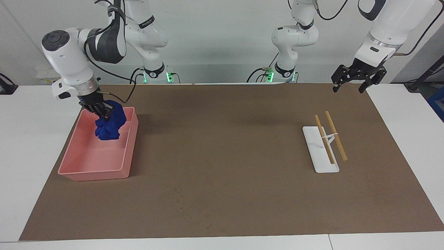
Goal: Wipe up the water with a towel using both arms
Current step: 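Carry the towel into the pink bin with the right gripper, then open the right gripper and release the towel in the bin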
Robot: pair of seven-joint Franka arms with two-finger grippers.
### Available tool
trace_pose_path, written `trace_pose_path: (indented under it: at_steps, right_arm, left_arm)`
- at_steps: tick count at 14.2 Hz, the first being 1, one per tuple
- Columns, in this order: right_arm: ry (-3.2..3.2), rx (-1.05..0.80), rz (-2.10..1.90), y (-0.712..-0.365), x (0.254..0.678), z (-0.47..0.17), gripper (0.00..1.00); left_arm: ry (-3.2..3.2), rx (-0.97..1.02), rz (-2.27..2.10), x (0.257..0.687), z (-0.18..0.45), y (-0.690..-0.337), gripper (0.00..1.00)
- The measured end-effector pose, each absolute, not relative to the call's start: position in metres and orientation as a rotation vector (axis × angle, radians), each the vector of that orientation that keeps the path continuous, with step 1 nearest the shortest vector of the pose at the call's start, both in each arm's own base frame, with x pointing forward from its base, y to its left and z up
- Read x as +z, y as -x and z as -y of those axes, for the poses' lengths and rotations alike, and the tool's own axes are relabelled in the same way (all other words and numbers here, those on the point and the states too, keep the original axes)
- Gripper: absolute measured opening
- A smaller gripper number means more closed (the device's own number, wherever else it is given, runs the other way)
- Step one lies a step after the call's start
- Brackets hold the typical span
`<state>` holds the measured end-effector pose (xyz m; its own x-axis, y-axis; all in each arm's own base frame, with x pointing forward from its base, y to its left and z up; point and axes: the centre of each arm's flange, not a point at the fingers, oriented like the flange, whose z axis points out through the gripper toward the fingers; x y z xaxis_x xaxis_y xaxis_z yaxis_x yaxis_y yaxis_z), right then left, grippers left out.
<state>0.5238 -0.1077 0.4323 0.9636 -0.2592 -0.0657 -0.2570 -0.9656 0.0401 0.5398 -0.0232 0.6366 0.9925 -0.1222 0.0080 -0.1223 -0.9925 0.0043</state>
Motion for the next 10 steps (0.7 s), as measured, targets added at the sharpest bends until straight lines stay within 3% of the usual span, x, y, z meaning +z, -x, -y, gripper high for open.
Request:
trace_pose_path:
  at_steps: [4,5,7,10]
  right_arm:
    - [-3.088,-0.196,0.398,-0.516,0.385,0.109,0.17]
    - [-3.088,-0.198,0.403,-0.515,0.384,0.110,0.25]
    - [-3.086,-0.179,0.414,-0.516,0.392,0.114,0.49]
    - [-3.082,-0.194,0.405,-0.518,0.428,0.110,0.81]
  left_arm:
    - [-3.131,0.012,0.192,0.637,0.023,-0.540,1.00]
    - [-3.131,0.012,0.192,0.637,0.023,-0.540,1.00]
    - [-3.131,0.012,0.192,0.637,0.023,-0.540,1.00]
    - [-3.131,0.012,0.192,0.637,0.023,-0.540,1.00]
